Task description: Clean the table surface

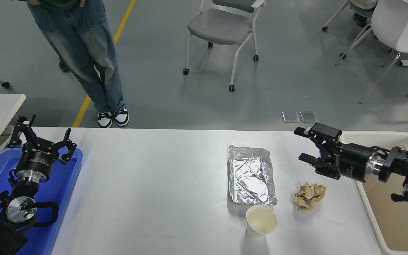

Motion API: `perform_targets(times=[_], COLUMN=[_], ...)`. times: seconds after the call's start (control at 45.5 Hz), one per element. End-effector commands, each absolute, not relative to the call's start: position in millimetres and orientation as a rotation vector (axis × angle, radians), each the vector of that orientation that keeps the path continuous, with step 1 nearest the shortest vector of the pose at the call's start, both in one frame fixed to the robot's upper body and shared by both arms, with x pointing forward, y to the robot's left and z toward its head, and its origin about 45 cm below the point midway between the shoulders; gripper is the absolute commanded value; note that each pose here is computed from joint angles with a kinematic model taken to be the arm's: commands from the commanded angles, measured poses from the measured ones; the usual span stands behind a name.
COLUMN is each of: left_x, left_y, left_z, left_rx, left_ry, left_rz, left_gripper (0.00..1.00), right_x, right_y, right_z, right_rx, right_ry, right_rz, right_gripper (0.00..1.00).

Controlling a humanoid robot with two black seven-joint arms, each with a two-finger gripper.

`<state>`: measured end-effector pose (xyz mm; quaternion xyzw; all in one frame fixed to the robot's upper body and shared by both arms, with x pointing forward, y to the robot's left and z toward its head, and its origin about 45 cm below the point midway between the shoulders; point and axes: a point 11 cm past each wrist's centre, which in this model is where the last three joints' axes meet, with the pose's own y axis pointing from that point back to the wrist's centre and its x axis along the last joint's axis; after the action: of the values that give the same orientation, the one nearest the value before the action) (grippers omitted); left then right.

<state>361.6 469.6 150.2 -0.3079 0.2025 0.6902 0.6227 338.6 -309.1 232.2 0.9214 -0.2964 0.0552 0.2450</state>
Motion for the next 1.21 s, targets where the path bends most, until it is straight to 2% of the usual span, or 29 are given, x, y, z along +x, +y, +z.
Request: perform_targets(times=[0.0, 0.637, 0.857, 0.945, 0.967, 1.011, 1.033, 1.099, 1.143, 1.187], left_x=[361.6, 361.6, 361.7, 361.7, 362.1, 361.7, 362.1, 361.7, 362.1, 361.7], left_y=[470.0, 470.0, 469.1, 469.2, 469.6, 469.1, 469.6, 469.1, 469.6, 469.1], left_z=[150.5, 150.5, 149.9, 150.1, 150.9, 149.9, 150.9, 149.9, 150.9, 149.9], left_rx=[-0.707, -0.707, -0.705, -0.706, -0.705, -0.705, -0.705, -0.705, -0.705, -0.705], left_ry=[0.464, 0.464, 0.466, 0.465, 0.464, 0.466, 0.464, 0.466, 0.464, 0.466], left_rz=[1.586, 1.586, 1.584, 1.585, 1.584, 1.584, 1.584, 1.584, 1.584, 1.584], left_gripper=[1.00, 1.00, 1.00, 1.00, 1.00, 1.00, 1.00, 1.00, 1.00, 1.00], right_x=[327, 291, 294, 292, 291, 289, 289, 289, 289, 290], right_y=[-297, -263, -252, -249, -248, -248, -247, -241, -241, -243], right_z=[246, 194, 175, 167, 166, 163, 162, 160, 159, 158], right_rx=[2.474, 2.164, 2.053, 2.033, 2.032, 2.027, 2.028, 2.036, 2.034, 2.029], right_ry=[-0.516, -0.004, 0.007, 0.016, 0.022, 0.030, 0.032, 0.040, 0.042, 0.039], right_rz=[0.268, 0.595, 0.632, 0.618, 0.614, 0.609, 0.607, 0.610, 0.607, 0.605], right_gripper=[0.99, 0.99, 0.99, 0.98, 0.98, 0.98, 0.97, 0.97, 0.97, 0.97])
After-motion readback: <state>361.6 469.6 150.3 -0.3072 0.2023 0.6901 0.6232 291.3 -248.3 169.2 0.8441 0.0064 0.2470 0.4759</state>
